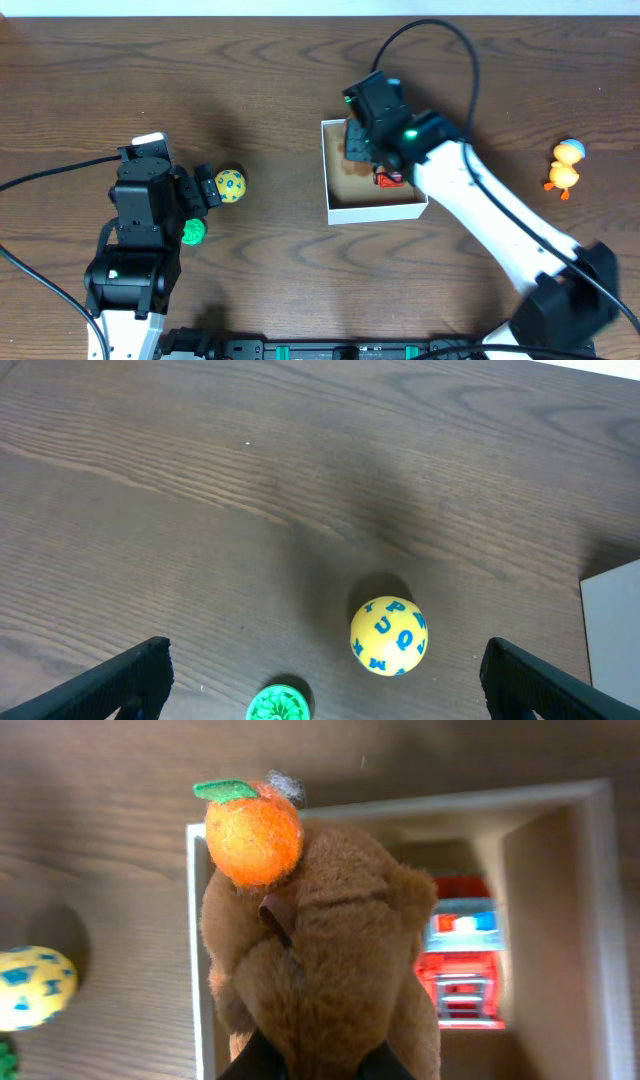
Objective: Pack container
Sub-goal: 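Place the brown bear into the box beside the truck, then move the right gripper to the orange duck and grasp it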
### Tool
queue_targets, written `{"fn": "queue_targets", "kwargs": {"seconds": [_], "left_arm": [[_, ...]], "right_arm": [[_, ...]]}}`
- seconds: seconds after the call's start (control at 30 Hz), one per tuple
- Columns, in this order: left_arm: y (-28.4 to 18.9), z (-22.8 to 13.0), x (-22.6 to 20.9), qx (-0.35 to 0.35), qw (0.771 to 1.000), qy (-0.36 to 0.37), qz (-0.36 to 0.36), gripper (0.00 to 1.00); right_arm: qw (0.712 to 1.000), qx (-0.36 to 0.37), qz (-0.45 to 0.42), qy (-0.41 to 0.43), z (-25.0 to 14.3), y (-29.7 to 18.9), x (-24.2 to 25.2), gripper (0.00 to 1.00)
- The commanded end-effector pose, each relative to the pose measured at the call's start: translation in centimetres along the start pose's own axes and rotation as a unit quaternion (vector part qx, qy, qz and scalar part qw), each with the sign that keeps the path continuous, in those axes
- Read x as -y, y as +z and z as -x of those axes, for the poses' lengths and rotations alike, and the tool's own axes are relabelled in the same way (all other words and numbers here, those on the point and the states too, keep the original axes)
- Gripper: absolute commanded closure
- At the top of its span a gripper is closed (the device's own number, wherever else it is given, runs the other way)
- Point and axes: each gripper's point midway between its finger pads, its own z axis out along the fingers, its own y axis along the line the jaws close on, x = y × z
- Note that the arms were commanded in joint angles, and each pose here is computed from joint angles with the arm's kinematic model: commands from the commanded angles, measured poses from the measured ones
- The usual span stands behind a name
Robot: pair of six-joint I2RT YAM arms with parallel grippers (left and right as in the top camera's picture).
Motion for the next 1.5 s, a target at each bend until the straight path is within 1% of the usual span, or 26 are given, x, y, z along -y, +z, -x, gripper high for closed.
{"fn": "queue_targets", "kwargs": {"seconds": [0.0, 0.17, 0.27, 0.3, 0.43, 0.47, 0.5, 0.6, 0.63, 0.7, 0.73, 0.8, 0.87, 0.9, 0.97, 1.03, 1.13, 1.2, 1.33, 1.4, 1.47], "left_arm": [[-0.4, 0.9, -0.2, 0.011, 1.0, -0.012, 0.005, 0.02], [-0.4, 0.9, -0.2, 0.011, 1.0, -0.012, 0.005, 0.02], [-0.4, 0.9, -0.2, 0.011, 1.0, -0.012, 0.005, 0.02], [-0.4, 0.9, -0.2, 0.011, 1.0, -0.012, 0.005, 0.02], [-0.4, 0.9, -0.2, 0.011, 1.0, -0.012, 0.005, 0.02], [-0.4, 0.9, -0.2, 0.011, 1.0, -0.012, 0.005, 0.02], [-0.4, 0.9, -0.2, 0.011, 1.0, -0.012, 0.005, 0.02], [-0.4, 0.8, -0.2, 0.011, 1.0, -0.012, 0.005, 0.02], [-0.4, 0.8, -0.2, 0.01, 1.0, -0.012, 0.005, 0.02], [-0.4, 0.8, -0.3, 0.009, 1.0, -0.012, 0.006, 0.02], [-0.4, 0.8, -0.3, 0.009, 1.0, -0.012, 0.006, 0.02], [-0.4, 0.8, -0.3, 0.009, 1.0, -0.012, 0.006, 0.02], [-0.4, 0.8, -0.3, 0.01, 1.0, -0.012, 0.006, 0.02], [-0.4, 0.8, -0.3, 0.009, 1.0, -0.012, 0.006, 0.02], [-0.4, 0.8, -0.3, 0.009, 1.0, -0.012, 0.006, 0.02], [-0.4, 0.8, -0.3, 0.009, 1.0, -0.012, 0.006, 0.02], [-0.4, 0.8, -0.3, 0.009, 1.0, -0.012, 0.006, 0.02], [-0.4, 0.8, -0.3, 0.009, 1.0, -0.012, 0.006, 0.02], [-0.4, 0.8, -0.3, 0.009, 1.0, -0.012, 0.006, 0.02], [-0.4, 0.8, -0.3, 0.009, 1.0, -0.012, 0.006, 0.02], [-0.4, 0.8, -0.3, 0.009, 1.0, -0.012, 0.006, 0.02]], "right_arm": [[1.0, -0.018, -0.016, 0.018, -0.9, 2.3, -0.2, 0.99], [0.998, -0.05, -0.043, 0.012, -2.5, 5.9, 0.4, 0.99], [0.997, -0.056, -0.05, 0.012, -2.8, 7.4, 0.7, 0.98], [0.997, -0.056, -0.05, 0.014, -2.7, 7.8, 0.8, 0.96], [0.998, -0.047, -0.046, 0.021, -2.1, 8.4, 0.8, 0.75], [0.998, -0.041, -0.041, 0.022, -1.7, 8.5, 0.7, 0.64], [0.998, -0.037, -0.038, 0.021, -1.6, 8.5, 0.5, 0.57], [0.999, -0.028, -0.03, 0.009, -1.1, 8.3, 0.1, 0.49], [0.999, -0.025, -0.029, 0.007, -0.9, 8.1, 0.1, 0.49], [1.0, -0.011, -0.023, -0.007, -0.2, 7.2, -0.2, 0.42], [1.0, 0.002, -0.022, -0.016, 0.6, 6.5, -0.2, 0.4], [0.999, 0.036, -0.021, -0.031, 2.7, 4.3, -0.3, 0.28], [0.996, 0.077, -0.023, -0.039, 5.1, 1.5, 0.0, 0.09], [0.994, 0.095, -0.026, -0.039, 6.2, 0.0, 0.4, 0.01], [0.99, 0.132, -0.036, -0.028, 8.3, -3.1, 2.1, 0.01], [0.987, 0.154, -0.051, 0.0, 9.7, -5.9, 4.8, 0.01], [0.982, 0.157, -0.085, 0.064, 10.5, -8.7, 10.5, 0.01], [0.976, 0.142, -0.116, 0.117, 10.1, -9.7, 15.1, 0.01], [0.96, 0.078, -0.172, 0.208, 7.9, -10.0, 24.0, 0.01], [0.947, 0.045, -0.193, 0.253, 6.3, -9.8, 27.9, 0.01], [0.938, 0.017, -0.203, 0.281, 5.1, -9.3, 31.0, 0.01]]}}
